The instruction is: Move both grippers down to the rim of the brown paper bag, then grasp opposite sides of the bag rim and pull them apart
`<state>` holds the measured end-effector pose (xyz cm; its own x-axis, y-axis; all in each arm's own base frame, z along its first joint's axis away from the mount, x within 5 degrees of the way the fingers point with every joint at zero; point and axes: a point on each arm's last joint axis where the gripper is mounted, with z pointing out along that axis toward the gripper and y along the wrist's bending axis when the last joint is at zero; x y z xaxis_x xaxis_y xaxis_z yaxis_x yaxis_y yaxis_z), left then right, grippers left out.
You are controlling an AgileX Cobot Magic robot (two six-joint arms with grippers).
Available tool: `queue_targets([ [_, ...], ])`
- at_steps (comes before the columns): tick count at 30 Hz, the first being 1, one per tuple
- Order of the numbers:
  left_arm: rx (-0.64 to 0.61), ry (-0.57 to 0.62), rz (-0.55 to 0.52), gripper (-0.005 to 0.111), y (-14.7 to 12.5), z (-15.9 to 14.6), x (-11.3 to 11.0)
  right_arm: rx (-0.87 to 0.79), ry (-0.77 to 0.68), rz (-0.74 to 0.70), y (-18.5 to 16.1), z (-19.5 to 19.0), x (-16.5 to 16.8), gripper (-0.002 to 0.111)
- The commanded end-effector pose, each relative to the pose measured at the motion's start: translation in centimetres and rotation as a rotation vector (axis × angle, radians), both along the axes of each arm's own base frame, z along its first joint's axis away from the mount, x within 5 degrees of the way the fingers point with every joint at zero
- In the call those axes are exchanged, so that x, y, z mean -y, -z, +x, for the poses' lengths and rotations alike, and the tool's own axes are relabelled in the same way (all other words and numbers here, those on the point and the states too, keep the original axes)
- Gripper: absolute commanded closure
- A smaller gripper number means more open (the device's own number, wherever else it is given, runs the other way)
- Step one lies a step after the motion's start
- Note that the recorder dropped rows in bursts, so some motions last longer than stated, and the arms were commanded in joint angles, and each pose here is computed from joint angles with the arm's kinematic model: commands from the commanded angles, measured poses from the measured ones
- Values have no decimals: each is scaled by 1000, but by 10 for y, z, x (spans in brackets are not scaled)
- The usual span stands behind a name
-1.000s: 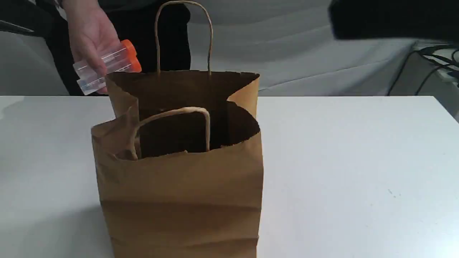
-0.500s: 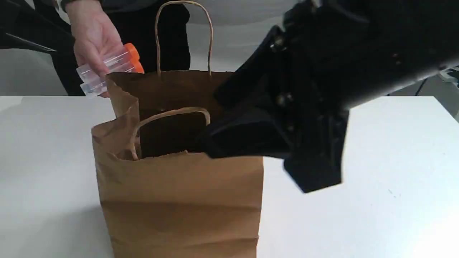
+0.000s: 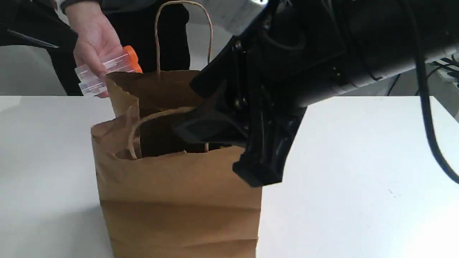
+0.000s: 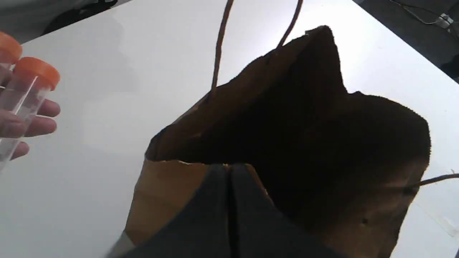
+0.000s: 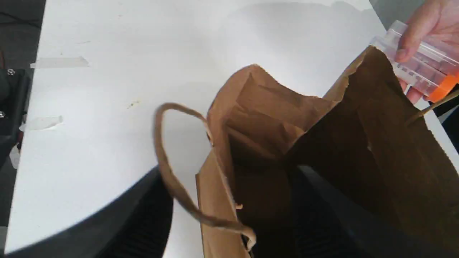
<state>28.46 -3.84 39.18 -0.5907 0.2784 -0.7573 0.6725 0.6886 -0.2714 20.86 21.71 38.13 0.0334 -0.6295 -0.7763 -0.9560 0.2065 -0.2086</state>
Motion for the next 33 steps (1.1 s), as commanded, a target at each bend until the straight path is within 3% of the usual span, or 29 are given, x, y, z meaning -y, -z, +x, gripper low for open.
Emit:
queue_targets([
  [1,13,7,-21,107,-3,0,1,-13,-5,-28,5,2,-2,72],
  [3,13,7,-21,107,-3,0,1,-29,-15,-60,9,2,-2,81],
  [6,13,7,-21,107,-3,0,1,-34,-1,-110,16,7,-1,108],
  [12,-11,11,-19,104,4,6,2,-27,2,-119,17,8,-1,108],
  [24,-73,13,-59,81,21,23,2,-76,46,-99,17,8,-1,108],
  [33,-75,39,-43,80,22,22,10,-78,48,-99,17,8,-1,108],
])
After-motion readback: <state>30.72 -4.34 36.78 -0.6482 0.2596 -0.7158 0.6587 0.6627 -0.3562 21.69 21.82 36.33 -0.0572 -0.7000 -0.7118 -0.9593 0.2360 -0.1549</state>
